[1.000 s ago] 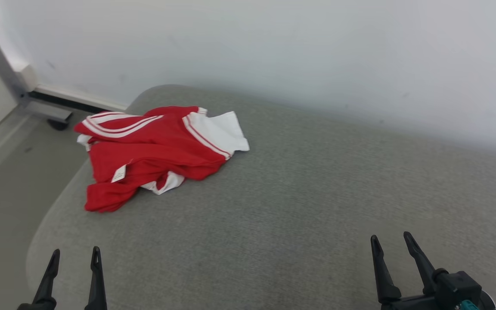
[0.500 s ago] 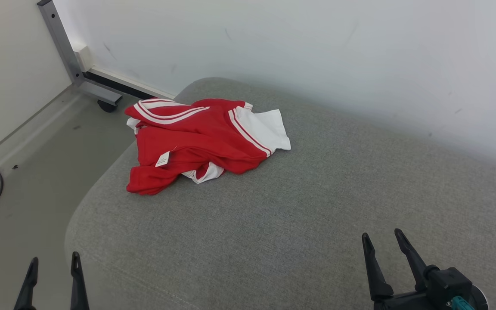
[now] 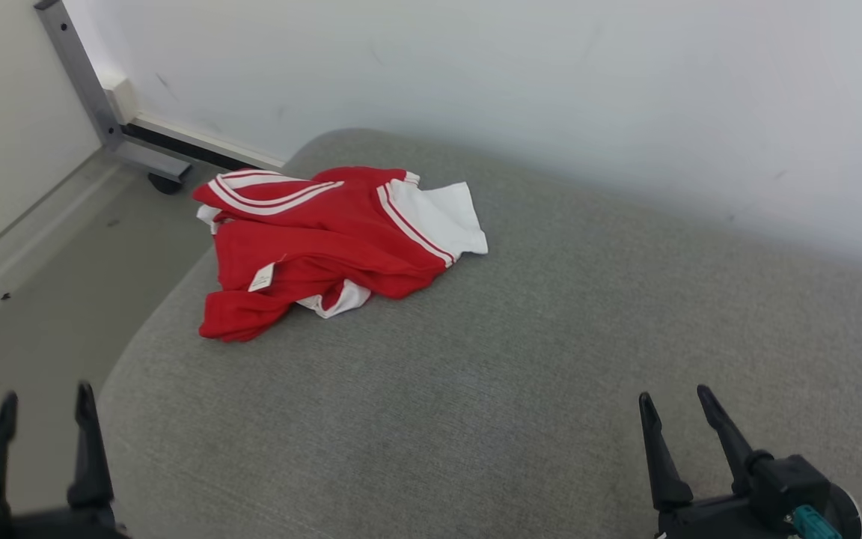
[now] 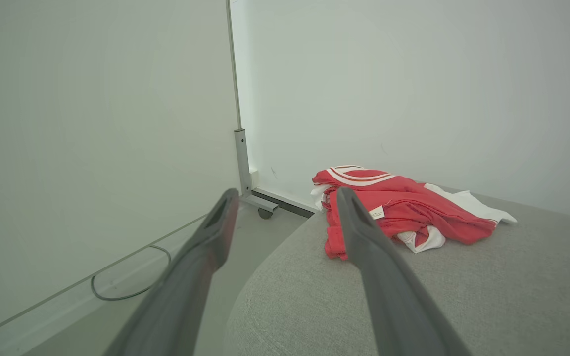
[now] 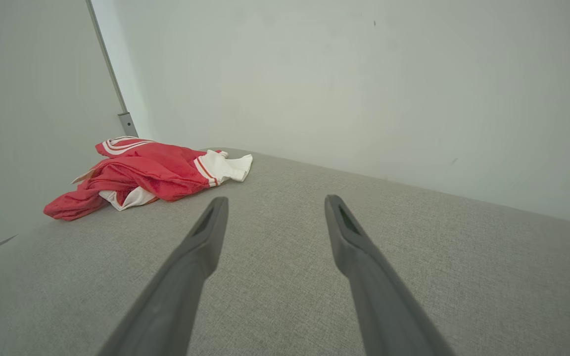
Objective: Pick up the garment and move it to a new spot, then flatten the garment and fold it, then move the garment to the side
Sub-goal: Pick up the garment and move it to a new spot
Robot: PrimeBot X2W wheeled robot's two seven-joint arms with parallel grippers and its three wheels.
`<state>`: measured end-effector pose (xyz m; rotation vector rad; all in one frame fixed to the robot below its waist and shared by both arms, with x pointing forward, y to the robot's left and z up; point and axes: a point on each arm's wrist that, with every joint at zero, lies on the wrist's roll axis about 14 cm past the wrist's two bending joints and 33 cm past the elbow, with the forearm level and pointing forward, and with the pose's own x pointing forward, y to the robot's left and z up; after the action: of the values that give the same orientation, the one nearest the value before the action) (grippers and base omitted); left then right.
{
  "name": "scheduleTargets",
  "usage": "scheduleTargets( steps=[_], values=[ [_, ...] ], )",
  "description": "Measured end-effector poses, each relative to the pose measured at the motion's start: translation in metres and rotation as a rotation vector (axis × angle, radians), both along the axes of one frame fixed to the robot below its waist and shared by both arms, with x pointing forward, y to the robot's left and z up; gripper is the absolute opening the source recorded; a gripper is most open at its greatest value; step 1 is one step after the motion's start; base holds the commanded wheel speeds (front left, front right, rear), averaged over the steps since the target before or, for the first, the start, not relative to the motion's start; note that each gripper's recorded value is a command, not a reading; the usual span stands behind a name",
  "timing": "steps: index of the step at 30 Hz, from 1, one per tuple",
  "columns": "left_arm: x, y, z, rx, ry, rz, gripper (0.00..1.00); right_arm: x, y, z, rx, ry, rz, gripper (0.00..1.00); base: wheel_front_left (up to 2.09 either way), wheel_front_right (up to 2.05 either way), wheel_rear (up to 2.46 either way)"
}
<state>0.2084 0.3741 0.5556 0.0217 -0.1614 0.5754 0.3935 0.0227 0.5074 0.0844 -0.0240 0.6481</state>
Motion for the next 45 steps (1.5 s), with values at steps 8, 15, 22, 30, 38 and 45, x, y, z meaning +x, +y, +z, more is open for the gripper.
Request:
scheduleTargets(
  steps=[8,15,22,30,38,45],
  values=[
    [0.077,0.008,0.061,0.082,-0.097,-0.114,1.0,0.03,-0.02,0.003,-0.017,-0.026,-0.076,1.0,0.0,0.0,0.0],
    [0.16,0.018,0.098,0.122,-0.125,-0.186,1.0,0.065,-0.053,-0.001,-0.019,-0.04,-0.184,1.0,0.0,0.0,0.0],
    [0.241,0.028,0.077,0.102,-0.014,-0.234,1.0,0.084,-0.089,-0.026,-0.036,-0.002,-0.282,1.0,0.0,0.0,0.0],
    [0.307,0.021,-0.002,-0.008,0.224,-0.29,1.0,0.087,-0.129,-0.049,-0.075,0.042,-0.381,1.0,0.0,0.0,0.0],
    [0.324,0.02,-0.095,-0.181,0.494,-0.288,1.0,0.084,-0.153,-0.063,-0.109,0.077,-0.437,1.0,0.0,0.0,0.0],
    [0.321,0.011,-0.137,-0.279,0.656,-0.292,1.0,0.082,-0.161,-0.062,-0.123,0.08,-0.456,1.0,0.0,0.0,0.0]
  ],
)
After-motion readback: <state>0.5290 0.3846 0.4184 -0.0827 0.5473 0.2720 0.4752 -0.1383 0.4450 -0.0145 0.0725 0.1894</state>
